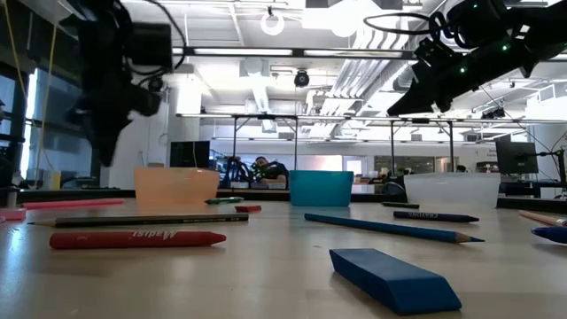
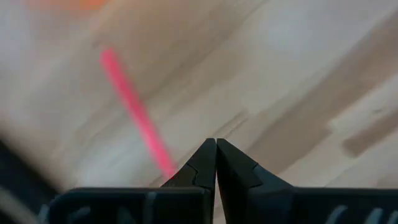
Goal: Sort crayons/erasers/pens/pencils in bins
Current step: Put the pink pencil into the blue bin
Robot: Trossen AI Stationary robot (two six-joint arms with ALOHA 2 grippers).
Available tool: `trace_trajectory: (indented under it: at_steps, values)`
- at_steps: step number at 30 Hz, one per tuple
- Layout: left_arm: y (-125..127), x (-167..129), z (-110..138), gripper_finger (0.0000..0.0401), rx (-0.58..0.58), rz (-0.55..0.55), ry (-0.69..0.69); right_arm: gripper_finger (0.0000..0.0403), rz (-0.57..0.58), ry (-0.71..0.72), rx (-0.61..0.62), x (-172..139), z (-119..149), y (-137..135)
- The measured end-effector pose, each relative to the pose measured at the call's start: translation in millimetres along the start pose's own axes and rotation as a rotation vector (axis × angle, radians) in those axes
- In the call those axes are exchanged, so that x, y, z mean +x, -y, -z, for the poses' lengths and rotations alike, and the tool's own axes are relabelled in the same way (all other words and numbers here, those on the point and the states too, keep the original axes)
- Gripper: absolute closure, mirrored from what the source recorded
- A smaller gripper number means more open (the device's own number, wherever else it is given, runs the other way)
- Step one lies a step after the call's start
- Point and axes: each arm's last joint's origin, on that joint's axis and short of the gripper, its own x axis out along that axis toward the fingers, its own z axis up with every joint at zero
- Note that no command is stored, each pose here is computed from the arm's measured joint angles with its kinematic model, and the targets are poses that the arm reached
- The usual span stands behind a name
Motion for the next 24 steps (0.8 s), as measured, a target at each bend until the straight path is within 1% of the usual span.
trace_trajectory:
  at_steps: [2, 5, 10, 14, 18, 24]
  values:
    - [-7.5, 5.2, 4.3, 0.0384, -0.031, -0.04, -0.046, 0.0403, -0.004, 0.0, 0.0, 0.1, 0.0, -0.1]
    - [-16.0, 13.2, 5.0, 0.036, -0.074, -0.057, -0.061, 0.0403, -0.004, 0.0, -0.004, 0.1, 0.0, -0.1]
    - [-28.5, 27.5, 3.9, 0.0317, -0.144, -0.025, -0.062, 0.0403, -0.008, -0.001, -0.008, 0.1, 0.1, -0.2]
    - [-38.3, 36.6, 4.1, 0.0295, -0.196, 0.002, -0.07, 0.0403, -0.008, -0.001, -0.008, 0.1, 0.1, -0.3]
    - [-43.4, 37.5, 2.5, 0.0288, -0.234, 0.01, -0.072, 0.0403, -0.008, -0.001, -0.008, 0.1, 0.1, -0.3]
    - [-46.7, 38.9, 2.6, 0.0298, -0.261, 0.007, -0.075, 0.0403, -0.008, -0.001, -0.008, 0.1, 0.1, -0.3]
